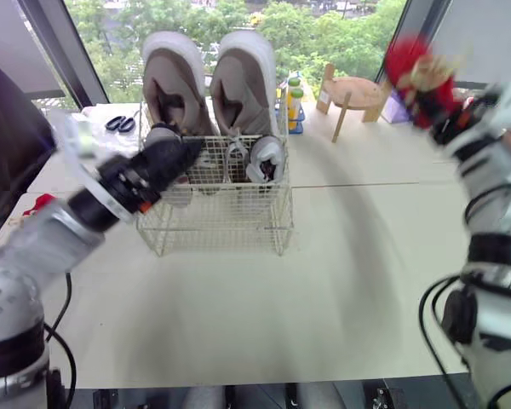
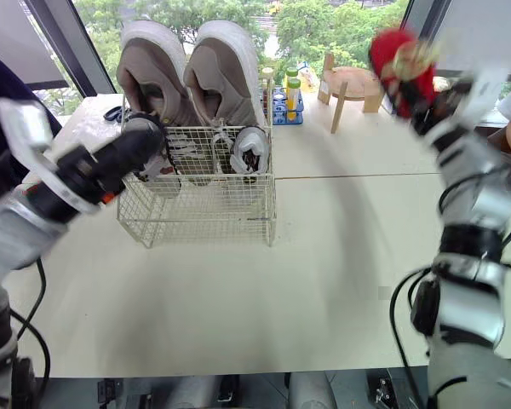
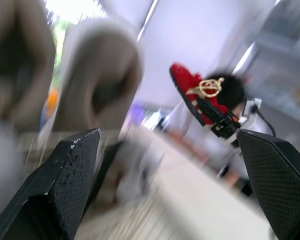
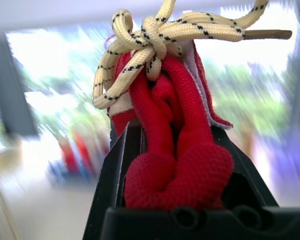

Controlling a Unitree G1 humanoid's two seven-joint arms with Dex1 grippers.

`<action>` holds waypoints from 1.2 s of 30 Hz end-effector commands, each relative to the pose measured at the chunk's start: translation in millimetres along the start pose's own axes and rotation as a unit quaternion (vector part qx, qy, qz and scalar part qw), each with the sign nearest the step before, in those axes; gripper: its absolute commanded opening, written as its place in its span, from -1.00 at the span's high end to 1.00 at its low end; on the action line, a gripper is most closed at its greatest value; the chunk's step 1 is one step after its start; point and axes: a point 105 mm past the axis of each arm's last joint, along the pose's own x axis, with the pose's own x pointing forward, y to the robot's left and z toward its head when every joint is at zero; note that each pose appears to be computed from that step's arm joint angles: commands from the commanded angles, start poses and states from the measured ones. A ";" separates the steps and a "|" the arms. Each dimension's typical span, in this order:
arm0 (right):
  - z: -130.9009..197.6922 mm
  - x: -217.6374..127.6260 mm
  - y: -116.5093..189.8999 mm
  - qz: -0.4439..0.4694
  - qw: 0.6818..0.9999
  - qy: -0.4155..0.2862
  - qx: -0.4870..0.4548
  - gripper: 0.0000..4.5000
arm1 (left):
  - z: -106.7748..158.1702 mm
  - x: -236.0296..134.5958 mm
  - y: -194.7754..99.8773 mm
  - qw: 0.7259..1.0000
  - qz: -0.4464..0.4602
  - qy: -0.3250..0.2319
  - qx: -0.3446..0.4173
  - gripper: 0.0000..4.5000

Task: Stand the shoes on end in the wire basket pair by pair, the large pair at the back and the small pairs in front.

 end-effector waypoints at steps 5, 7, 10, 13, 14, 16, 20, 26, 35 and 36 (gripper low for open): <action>74.8 16.3 110.4 0.334 0.936 -0.008 -0.108 0.46 | 50.3 8.6 -21.6 0.992 -0.091 -0.055 -0.070 -1.00; 79.2 14.1 129.7 0.386 0.911 -0.007 -0.143 0.46 | 52.2 12.6 -20.0 0.990 -0.099 -0.046 -0.085 -1.00; 76.7 12.4 151.0 0.433 0.884 -0.015 -0.175 0.46 | 47.4 18.6 -23.4 0.988 -0.122 -0.017 -0.090 -1.00; 70.9 8.1 169.3 0.469 0.862 -0.022 -0.194 0.46 | 41.5 25.0 -22.6 0.988 -0.133 0.006 -0.080 -1.00; 69.7 6.6 174.6 0.477 0.856 -0.026 -0.196 0.46 | 39.2 28.7 -20.5 0.988 -0.133 0.013 -0.078 -1.00; 65.5 4.5 180.8 0.487 0.848 -0.027 -0.206 0.46 | 36.0 33.6 -19.3 0.986 -0.143 0.026 -0.079 -1.00; 55.8 4.2 184.8 0.492 0.840 -0.020 -0.226 0.46 | 31.2 40.6 -24.3 0.980 -0.171 0.049 -0.085 -1.00; 54.2 2.3 189.3 0.497 0.837 -0.024 -0.227 0.48 | 14.6 45.9 -23.3 0.975 -0.183 0.093 -0.087 -0.60; 43.7 -6.2 192.1 0.509 0.832 -0.001 -0.221 0.48 | 15.0 48.4 -27.1 0.974 -0.187 0.063 -0.110 0.90; 42.7 -7.2 191.3 0.508 0.835 0.003 -0.214 0.16 | 13.7 48.7 -27.3 0.975 -0.184 0.060 -0.112 0.90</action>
